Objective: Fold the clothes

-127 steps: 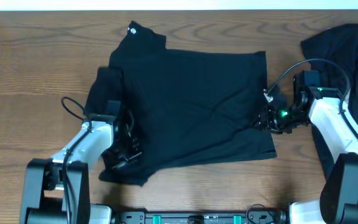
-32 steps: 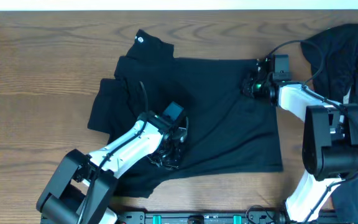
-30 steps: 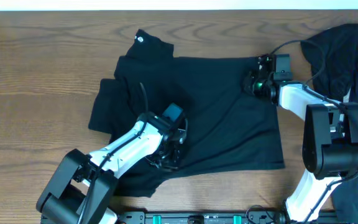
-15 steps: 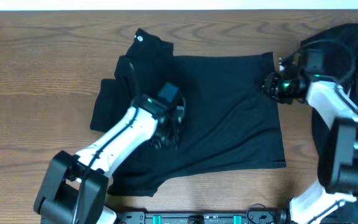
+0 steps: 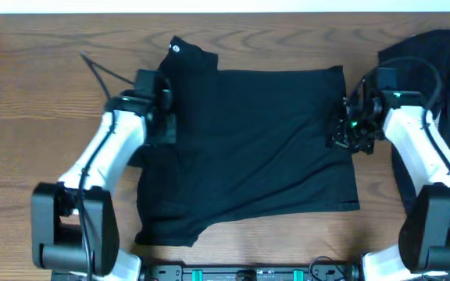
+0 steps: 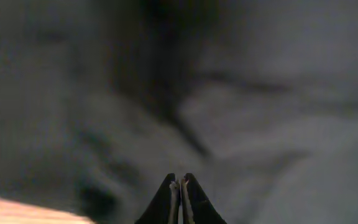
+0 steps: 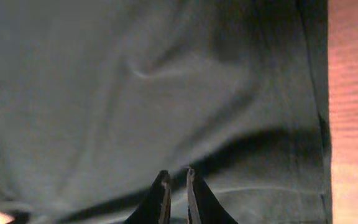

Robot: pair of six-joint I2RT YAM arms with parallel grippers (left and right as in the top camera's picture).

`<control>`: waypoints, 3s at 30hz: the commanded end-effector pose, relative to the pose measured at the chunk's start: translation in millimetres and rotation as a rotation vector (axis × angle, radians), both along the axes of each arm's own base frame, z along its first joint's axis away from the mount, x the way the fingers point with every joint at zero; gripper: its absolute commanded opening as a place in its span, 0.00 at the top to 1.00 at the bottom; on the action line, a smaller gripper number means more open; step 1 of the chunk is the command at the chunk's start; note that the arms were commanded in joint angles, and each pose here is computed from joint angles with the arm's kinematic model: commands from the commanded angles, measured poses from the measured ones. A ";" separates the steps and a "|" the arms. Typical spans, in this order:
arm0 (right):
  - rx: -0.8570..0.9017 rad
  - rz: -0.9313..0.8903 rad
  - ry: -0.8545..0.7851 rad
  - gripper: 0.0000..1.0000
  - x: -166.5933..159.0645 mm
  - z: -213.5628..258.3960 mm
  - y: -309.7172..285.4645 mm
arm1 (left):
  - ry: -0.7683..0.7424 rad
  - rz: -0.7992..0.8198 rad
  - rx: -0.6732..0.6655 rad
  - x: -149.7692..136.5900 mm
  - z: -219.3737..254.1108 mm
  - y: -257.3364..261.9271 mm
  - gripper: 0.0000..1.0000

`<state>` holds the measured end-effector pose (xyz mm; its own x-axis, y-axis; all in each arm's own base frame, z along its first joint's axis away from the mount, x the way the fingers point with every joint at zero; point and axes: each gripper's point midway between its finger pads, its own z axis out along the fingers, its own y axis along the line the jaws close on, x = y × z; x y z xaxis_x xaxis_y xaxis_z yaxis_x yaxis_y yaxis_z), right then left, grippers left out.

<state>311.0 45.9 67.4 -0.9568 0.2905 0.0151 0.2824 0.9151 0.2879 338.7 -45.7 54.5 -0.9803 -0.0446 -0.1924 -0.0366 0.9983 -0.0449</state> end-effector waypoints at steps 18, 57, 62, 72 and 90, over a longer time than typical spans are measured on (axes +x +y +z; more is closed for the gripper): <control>-0.170 -0.026 0.029 0.89 -2.7 -18.5 -22.3 | 0.332 0.425 0.286 -53.7 -71.1 121.2 0.94; -0.390 -0.242 0.180 0.99 -19.6 -102.9 -96.7 | 0.367 0.478 0.256 -64.4 -69.3 137.3 0.94; -0.345 -0.230 0.174 0.96 -17.9 -99.0 -94.8 | 0.364 0.478 0.255 -63.4 -68.8 137.2 0.94; 0.058 0.026 -0.200 0.70 52.1 -39.2 -27.1 | 0.357 0.479 0.250 -61.0 -68.0 136.8 0.93; 0.103 0.112 -0.395 0.68 98.5 -32.9 12.5 | 0.329 0.483 0.222 -53.5 -70.1 133.9 0.92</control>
<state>408.2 42.7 36.8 -0.9134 0.2356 -0.3319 0.0713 0.8955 0.4394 287.9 88.9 -4.7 -0.8714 -0.4891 0.0368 -0.4643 0.8468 0.2595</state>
